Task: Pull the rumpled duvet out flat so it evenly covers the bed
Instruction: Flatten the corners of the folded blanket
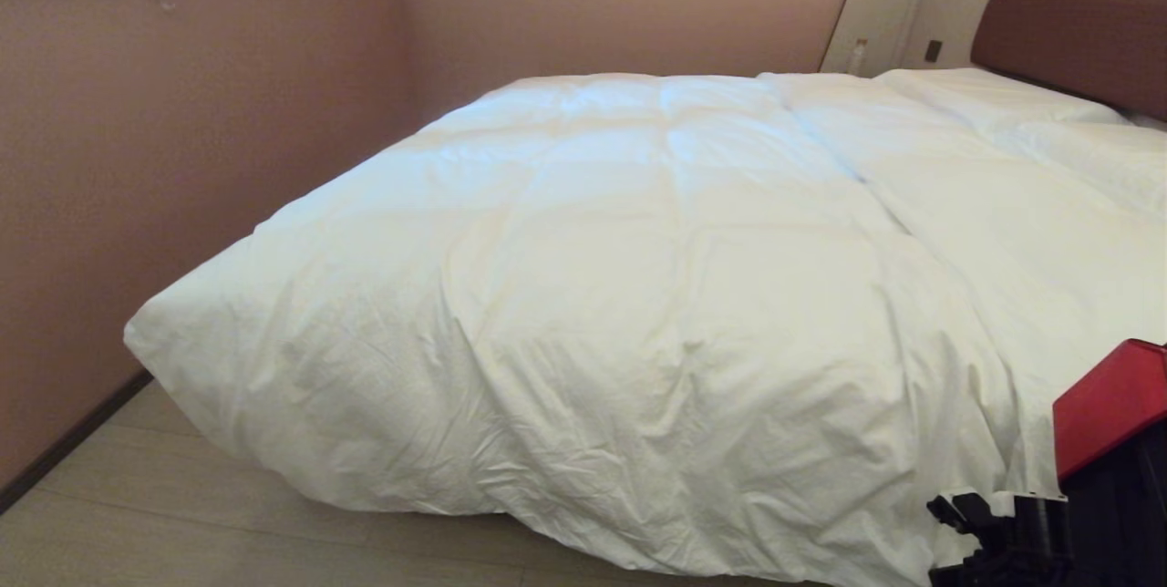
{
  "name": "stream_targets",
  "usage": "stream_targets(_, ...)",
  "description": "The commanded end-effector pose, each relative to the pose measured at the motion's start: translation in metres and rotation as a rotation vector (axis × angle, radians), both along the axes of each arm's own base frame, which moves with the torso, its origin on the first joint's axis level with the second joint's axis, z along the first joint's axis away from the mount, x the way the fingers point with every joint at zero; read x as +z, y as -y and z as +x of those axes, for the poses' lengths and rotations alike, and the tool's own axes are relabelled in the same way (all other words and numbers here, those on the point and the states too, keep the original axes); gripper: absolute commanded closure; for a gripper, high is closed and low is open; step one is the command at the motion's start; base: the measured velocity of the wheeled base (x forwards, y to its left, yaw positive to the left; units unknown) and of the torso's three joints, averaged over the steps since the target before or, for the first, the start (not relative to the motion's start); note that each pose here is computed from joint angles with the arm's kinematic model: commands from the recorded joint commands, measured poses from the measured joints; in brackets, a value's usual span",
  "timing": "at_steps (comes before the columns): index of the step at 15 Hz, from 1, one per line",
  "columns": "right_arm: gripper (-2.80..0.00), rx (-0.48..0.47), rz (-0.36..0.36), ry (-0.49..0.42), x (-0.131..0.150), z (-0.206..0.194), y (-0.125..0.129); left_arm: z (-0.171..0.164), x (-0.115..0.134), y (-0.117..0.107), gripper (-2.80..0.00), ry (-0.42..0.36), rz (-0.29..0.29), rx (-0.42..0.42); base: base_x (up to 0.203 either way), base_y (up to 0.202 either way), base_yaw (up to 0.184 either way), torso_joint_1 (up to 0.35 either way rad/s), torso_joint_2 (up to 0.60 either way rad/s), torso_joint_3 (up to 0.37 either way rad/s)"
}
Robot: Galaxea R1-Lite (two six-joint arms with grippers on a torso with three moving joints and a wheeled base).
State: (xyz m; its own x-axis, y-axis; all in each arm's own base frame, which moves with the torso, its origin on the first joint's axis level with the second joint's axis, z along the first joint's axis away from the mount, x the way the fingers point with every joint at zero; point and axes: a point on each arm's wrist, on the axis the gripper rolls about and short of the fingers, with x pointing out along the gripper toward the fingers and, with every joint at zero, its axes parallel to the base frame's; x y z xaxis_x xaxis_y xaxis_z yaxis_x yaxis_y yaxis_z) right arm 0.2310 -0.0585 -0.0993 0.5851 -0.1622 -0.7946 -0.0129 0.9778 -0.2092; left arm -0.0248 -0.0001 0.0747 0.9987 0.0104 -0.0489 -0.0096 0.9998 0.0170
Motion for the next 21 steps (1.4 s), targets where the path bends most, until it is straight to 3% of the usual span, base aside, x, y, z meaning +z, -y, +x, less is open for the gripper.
stream_targets(1,0.00,0.001,-0.025,-0.032,-0.001,-0.006,-0.002,0.000,0.000,0.000,0.00,0.000,0.000,0.000,0.000,0.000,0.000,0.000,0.00,0.000)
stream_targets(4,0.00,-0.005,-0.034,-0.049,-0.002,-0.009,-0.002,0.000,0.000,0.000,0.00,0.000,0.000,0.000,0.000,0.000,0.000,0.000,0.00,0.000)
stream_targets(6,0.00,-0.042,-0.007,-0.014,0.002,-0.006,-0.001,0.000,0.000,0.000,0.00,0.000,0.000,0.001,0.000,0.000,0.000,0.000,0.00,0.000)
stream_targets(10,0.00,-0.116,0.029,0.118,0.044,-0.008,-0.001,0.000,0.000,0.000,0.00,0.000,0.000,0.001,0.000,0.000,0.000,0.000,0.00,0.000)
stream_targets(12,0.00,-0.131,0.009,0.263,0.083,-0.009,-0.001,0.000,0.000,0.000,0.00,0.000,0.000,0.000,0.000,0.000,0.000,0.000,0.00,0.000)
stream_targets(16,0.00,-0.241,-0.073,0.677,0.175,-0.014,0.000,0.000,0.000,0.000,0.00,0.000,0.000,0.001,0.000,0.000,0.000,0.000,0.00,0.000)
stream_targets(19,0.00,-0.479,-0.204,0.960,0.244,-0.005,0.008,0.000,0.000,0.000,0.00,0.000,0.000,0.000,0.000,0.000,0.000,0.000,0.00,0.000)
stream_targets(21,0.00,-0.636,-0.263,1.035,0.277,-0.009,0.008,0.000,0.000,0.000,0.00,0.000,0.004,0.002,0.000,0.000,0.000,0.000,0.00,0.000)
